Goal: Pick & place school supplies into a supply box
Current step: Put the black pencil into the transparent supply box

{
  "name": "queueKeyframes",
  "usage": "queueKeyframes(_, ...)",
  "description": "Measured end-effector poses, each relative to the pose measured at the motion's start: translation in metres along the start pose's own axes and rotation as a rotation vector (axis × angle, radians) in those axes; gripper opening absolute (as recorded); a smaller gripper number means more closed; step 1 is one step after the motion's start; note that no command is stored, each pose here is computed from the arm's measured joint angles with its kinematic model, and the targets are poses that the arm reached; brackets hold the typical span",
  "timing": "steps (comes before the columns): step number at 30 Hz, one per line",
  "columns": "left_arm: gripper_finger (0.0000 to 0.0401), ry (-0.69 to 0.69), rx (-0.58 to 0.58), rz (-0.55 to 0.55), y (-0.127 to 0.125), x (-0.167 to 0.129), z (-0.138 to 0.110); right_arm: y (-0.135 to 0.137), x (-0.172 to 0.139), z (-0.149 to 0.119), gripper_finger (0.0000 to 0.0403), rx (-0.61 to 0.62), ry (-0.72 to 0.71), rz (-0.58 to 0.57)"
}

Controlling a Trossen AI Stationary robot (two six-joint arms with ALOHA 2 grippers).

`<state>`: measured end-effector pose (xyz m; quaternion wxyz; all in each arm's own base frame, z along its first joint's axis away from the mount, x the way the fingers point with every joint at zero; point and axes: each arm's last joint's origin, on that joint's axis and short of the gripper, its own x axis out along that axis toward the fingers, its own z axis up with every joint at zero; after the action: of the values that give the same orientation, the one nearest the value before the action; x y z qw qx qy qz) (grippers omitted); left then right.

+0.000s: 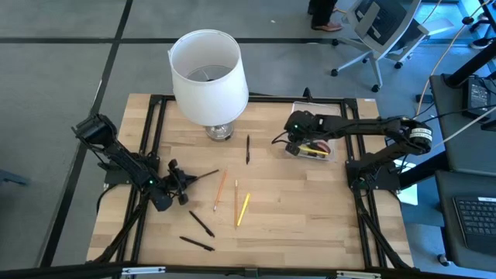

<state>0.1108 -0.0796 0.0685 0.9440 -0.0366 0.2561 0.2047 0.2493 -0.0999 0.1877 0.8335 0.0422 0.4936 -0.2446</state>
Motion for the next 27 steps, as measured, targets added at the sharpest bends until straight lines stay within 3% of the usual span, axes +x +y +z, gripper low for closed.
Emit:
queueKeyframes(5,0.0008,-0.015,-0.008,0.004,-0.001,0.0,0.001,0.016,-0.007,0.017,0.0129,-0.016,-0.128,0.217)
queueKeyframes(9,0.0007,-0.027,-0.019,0.005,-0.001,0.0,0.002,0.033,-0.014,0.028,0.0129,-0.117,-0.27,0.332)
queueKeyframes(17,0.0008,-0.078,-0.05,-0.035,-0.008,0.0,0.009,0.063,-0.029,0.041,0.0129,-0.232,-0.477,0.395)
queueKeyframes(27,0.0008,-0.265,0.035,-0.095,-0.023,0.0,0.04,0.086,-0.043,0.044,0.0129,-0.281,-0.593,0.455)
